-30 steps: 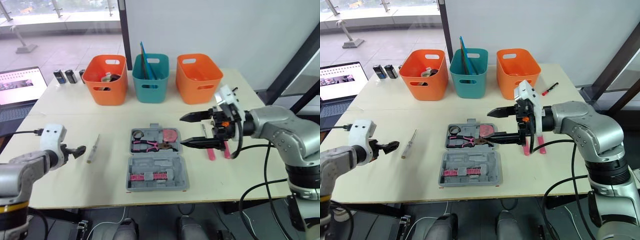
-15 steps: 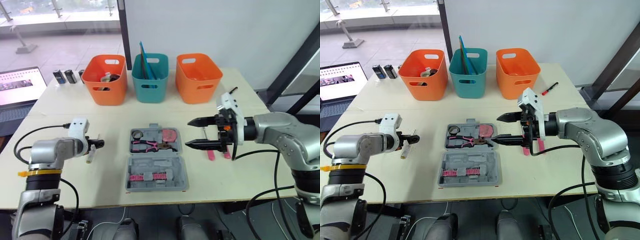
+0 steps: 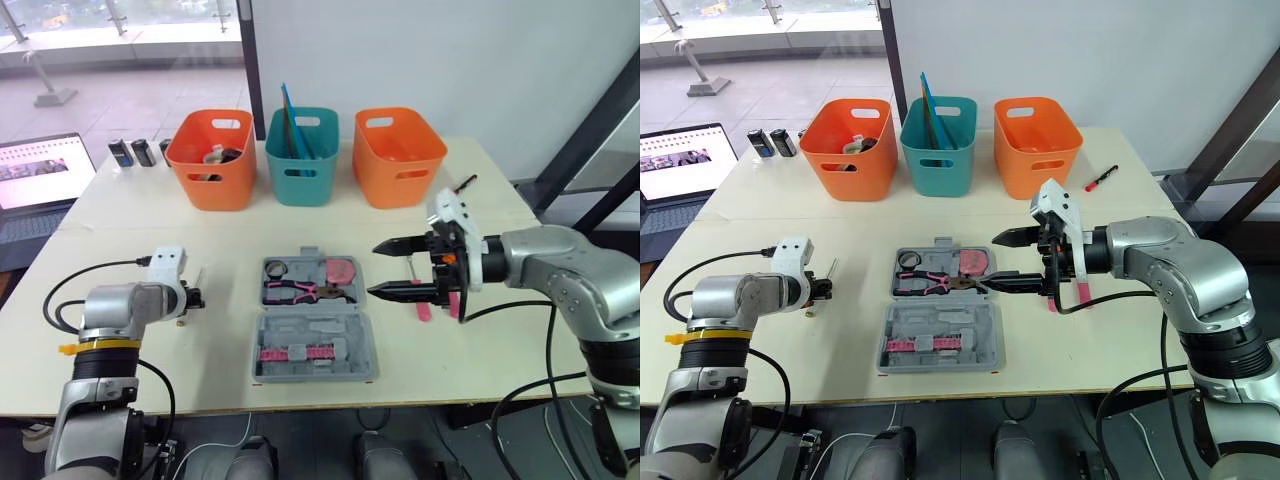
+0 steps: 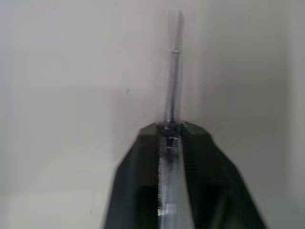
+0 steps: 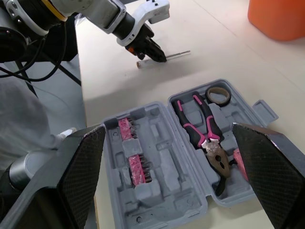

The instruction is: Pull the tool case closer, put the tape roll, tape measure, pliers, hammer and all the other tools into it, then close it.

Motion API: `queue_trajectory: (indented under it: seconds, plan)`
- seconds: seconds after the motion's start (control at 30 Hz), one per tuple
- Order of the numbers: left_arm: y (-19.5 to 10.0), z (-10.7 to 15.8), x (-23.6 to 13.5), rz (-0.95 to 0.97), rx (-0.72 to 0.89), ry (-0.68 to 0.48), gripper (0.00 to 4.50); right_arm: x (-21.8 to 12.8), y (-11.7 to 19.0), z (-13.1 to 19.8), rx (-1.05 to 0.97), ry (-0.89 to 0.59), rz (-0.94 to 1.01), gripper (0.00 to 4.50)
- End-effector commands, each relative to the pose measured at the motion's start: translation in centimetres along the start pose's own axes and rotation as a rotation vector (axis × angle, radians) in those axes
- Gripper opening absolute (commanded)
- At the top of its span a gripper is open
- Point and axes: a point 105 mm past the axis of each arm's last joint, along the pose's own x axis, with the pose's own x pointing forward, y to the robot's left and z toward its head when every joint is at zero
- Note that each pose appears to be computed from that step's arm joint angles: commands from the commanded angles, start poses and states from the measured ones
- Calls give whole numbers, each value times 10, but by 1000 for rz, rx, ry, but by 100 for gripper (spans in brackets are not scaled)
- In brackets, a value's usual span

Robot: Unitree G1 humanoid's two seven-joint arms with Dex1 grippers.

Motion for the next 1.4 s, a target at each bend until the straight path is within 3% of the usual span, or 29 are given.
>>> queue_trajectory:
  seconds: [0.03,0.23,0.33,0.4,0.47,0.53,0.63,0.7,0.77,1.0,1.4]
  plan:
    - [3,2,-4,13,6,6,8,-3,-2,9,-58,-4,-16,450]
    - [6,22,-21,41,71,6,8,-3,-3,8,-54,3,-21,450]
    - [-11,35,-36,-47,153,9,8,-3,1,7,-58,11,-5,450]
    - [-25,47,-50,-134,242,3,8,-4,2,4,-61,19,-2,450]
    - [-52,62,-71,-297,468,-53,8,-4,4,2,-71,18,-4,450]
    - [-68,62,-87,-409,619,-34,8,-4,5,2,-87,6,-12,450]
    - [-82,65,-103,-480,795,52,8,-4,9,7,-95,-37,-14,450]
    - [-99,73,-108,-545,790,118,8,-4,17,6,-103,-39,11,450]
    - [-115,74,-112,-609,908,199,8,-2,22,3,-108,-38,16,450]
    - [-142,76,-106,-688,1202,429,8,5,28,-3,-90,-65,-45,450]
    - [-182,50,-77,-754,1340,572,8,7,44,-10,-33,-73,-89,450]
